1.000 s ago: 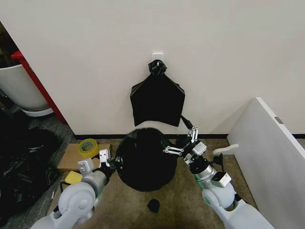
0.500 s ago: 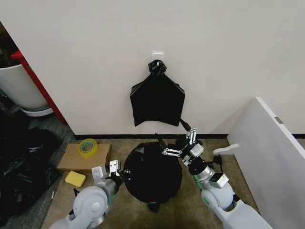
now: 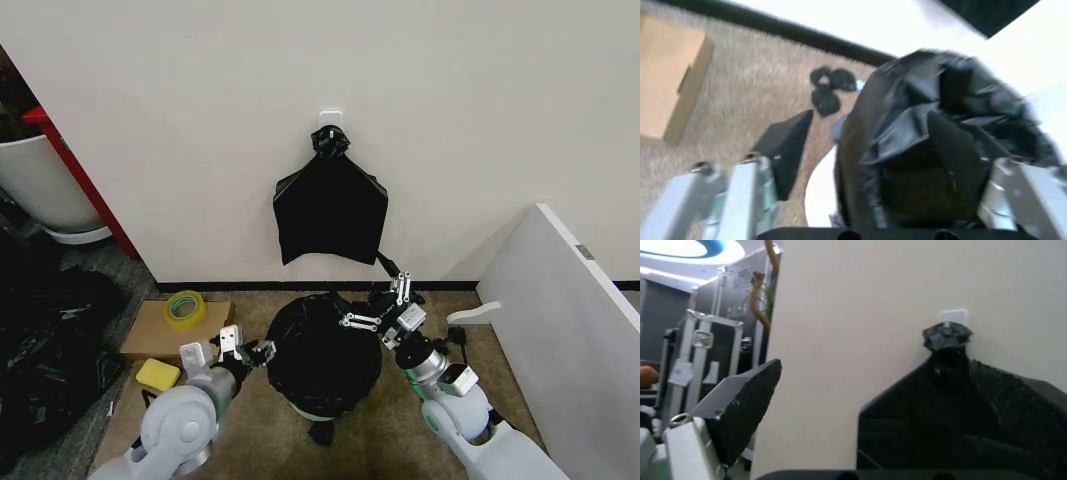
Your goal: Place the garbage bag over the trash bin.
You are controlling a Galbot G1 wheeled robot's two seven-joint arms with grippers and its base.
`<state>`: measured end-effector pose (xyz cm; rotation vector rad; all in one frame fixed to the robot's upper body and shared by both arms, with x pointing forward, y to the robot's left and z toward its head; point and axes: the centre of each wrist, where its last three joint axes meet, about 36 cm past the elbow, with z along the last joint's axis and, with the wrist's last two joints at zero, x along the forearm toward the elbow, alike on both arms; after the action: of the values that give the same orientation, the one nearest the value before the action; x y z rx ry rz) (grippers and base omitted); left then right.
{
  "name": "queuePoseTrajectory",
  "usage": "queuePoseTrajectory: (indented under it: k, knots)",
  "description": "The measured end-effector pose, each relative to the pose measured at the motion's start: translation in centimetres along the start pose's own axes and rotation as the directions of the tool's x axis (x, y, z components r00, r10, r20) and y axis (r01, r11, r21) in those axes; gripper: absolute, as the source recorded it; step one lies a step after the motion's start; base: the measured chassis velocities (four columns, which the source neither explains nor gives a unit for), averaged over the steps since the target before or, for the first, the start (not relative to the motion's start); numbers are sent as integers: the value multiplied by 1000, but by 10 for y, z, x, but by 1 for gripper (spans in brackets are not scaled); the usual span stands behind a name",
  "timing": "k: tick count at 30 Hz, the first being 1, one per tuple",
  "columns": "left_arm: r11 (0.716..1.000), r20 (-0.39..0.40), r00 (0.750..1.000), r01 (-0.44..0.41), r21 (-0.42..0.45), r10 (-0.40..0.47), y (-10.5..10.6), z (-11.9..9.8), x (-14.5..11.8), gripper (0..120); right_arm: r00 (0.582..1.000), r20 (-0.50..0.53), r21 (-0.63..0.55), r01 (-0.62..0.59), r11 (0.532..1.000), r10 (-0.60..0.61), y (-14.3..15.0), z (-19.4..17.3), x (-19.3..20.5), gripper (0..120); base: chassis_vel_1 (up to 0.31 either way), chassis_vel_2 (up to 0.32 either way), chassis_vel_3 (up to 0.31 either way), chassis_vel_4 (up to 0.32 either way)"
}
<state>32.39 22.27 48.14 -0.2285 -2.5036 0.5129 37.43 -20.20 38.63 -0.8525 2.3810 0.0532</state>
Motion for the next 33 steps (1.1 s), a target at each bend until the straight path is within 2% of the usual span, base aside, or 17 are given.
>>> queuePoseTrajectory:
  k: [2, 4, 5, 7, 8, 11, 13, 14, 15, 16, 17, 19, 21, 22, 26, 30, 33]
  knots:
    - [999, 52, 999, 6, -39, -4, -6, -2, 10, 84, 999, -14, 9, -35, 999, 35, -2, 0, 0, 100, 0, 0, 0, 0]
    - [995, 177, 984, 18, -95, -1, -8, -2, 15, 93, 994, -44, 25, -98, 995, 99, 0, -2, 1, 100, 0, 0, 0, 0]
    - [992, 246, 969, 23, -122, 8, -6, -1, 14, 95, 989, -61, 35, -131, 991, 133, 2, -4, 1, 100, 0, 0, 0, 0]
    - [980, 416, 908, 31, -199, 56, 3, 6, 5, 100, 964, -122, 73, -227, 971, 235, 7, -10, 1, 100, 0, 0, 0, 0]
    - [980, 416, 908, 31, -199, 56, 3, 6, 5, 100, 964, -122, 73, -227, 971, 235, 7, -10, 1, 100, 0, 0, 0, 0]
    - [956, 578, 809, 76, -283, 107, 11, 19, -6, 100, 907, -221, 127, -338, 933, 358, 13, -20, 3, 100, 0, 0, 0, 0]
    - [949, 668, 738, 136, -285, 95, 14, 23, -10, 100, 864, -268, 176, -390, 904, 426, 8, -26, 5, 100, 0, 0, 0, 0]
    - [948, 695, 714, 161, -276, 82, 16, 22, -11, 100, 850, -278, 199, -405, 893, 447, 4, -28, 7, 100, 0, 0, 0, 0]
    - [948, 695, 714, 161, -276, 82, 16, 22, -11, 100, 850, -278, 199, -405, 893, 447, 4, -28, 7, 100, 0, 0, 0, 0]
    - [947, 722, 688, 186, -263, 66, 20, 20, -12, 100, 838, -286, 218, -415, 883, 465, -1, -29, 8, 100, 0, 0, 0, 0]
    - [943, 793, 609, 261, -208, 6, 35, 16, -12, 100, 787, -322, 280, -452, 847, 527, -18, -35, 12, 100, 0, 0, 0, 0]
    - [937, 816, 577, 290, -196, -8, 47, 18, -11, 100, 770, -338, 315, -450, 836, 542, -31, -38, 17, 100, 0, 0, 0, 0]
    - [933, 829, 559, 284, -222, 27, 66, 23, -9, 100, 776, -351, 345, -414, 842, 525, -48, -39, 28, 100, 0, 0, 0, 0]
    - [933, 829, 559, 284, -222, 27, 66, 23, -9, 100, 776, -351, 345, -414, 842, 525, -48, -39, 28, 100, 0, 0, 0, 0]
    - [941, 834, 545, 227, -250, 90, 94, 27, -4, 100, 793, -345, 264, -432, 862, 503, -59, -45, 46, 100, 0, 0, 0, 0]
    - [947, 835, 544, 218, -235, 82, 98, 25, -5, 100, 800, -330, 210, -455, 865, 501, -56, -47, 47, 100, 0, 0, 0, 0]
    - [958, 828, 556, 194, -211, 70, 92, 29, -6, 100, 798, -325, 207, -464, 861, 508, -50, -45, 46, 100, 0, 0, 0, 0]
